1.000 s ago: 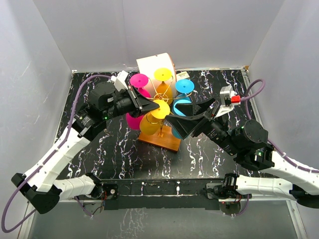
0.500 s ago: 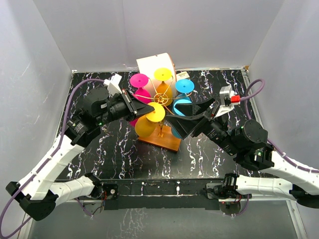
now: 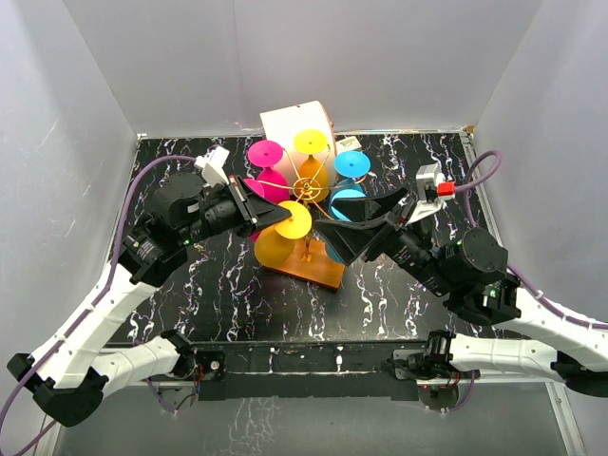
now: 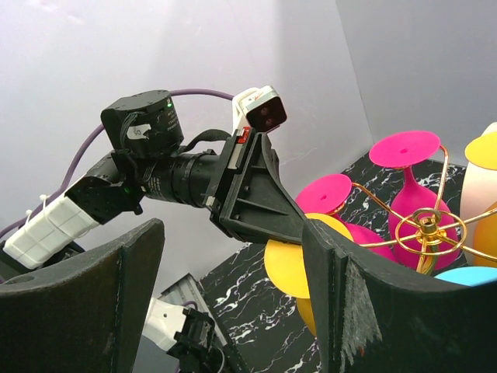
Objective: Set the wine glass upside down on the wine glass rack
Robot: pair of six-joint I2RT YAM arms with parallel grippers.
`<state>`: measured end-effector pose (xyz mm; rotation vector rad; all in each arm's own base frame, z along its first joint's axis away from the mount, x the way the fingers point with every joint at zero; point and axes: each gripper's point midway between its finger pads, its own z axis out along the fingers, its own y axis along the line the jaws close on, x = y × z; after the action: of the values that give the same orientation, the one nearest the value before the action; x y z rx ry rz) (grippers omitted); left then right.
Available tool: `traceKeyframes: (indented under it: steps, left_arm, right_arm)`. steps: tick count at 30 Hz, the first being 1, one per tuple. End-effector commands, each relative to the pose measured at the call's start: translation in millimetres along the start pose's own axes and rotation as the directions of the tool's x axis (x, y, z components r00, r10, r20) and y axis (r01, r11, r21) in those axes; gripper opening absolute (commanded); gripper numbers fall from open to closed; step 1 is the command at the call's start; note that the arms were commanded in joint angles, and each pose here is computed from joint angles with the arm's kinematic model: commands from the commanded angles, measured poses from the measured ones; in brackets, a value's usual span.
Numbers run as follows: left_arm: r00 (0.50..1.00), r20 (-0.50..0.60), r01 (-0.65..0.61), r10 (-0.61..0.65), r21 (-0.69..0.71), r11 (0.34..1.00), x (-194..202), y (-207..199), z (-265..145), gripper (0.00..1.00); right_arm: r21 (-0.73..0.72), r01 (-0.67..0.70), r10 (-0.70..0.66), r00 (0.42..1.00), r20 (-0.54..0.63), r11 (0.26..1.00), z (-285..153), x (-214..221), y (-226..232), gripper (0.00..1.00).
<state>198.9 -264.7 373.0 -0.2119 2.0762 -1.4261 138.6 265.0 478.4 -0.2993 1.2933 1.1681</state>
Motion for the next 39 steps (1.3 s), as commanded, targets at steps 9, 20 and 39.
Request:
traceKeyframes:
  steps: [9, 20, 39]
  left_arm:
    - [0.993, -0.106, -0.046, 0.059, 0.122, 0.991, 15, -26, -3, 0.0]
    - [0.99, -0.096, -0.09, 0.101, 0.115, 0.989, 5, -30, 11, 0.0]
    - [0.981, -0.016, -0.192, 0.192, -0.056, 0.98, -17, -3, 20, 0.18]
  right_arm:
    - [-0.013, -0.027, 0.027, 0.999, 0.033, 1.0, 2, -6, 4, 0.7]
    - [-0.004, -0.027, 0.027, 0.999, 0.04, 1.0, 1, -9, 3, 0.7]
    - [0.001, -0.014, 0.014, 0.999, 0.049, 1.0, -1, -13, 1, 0.7]
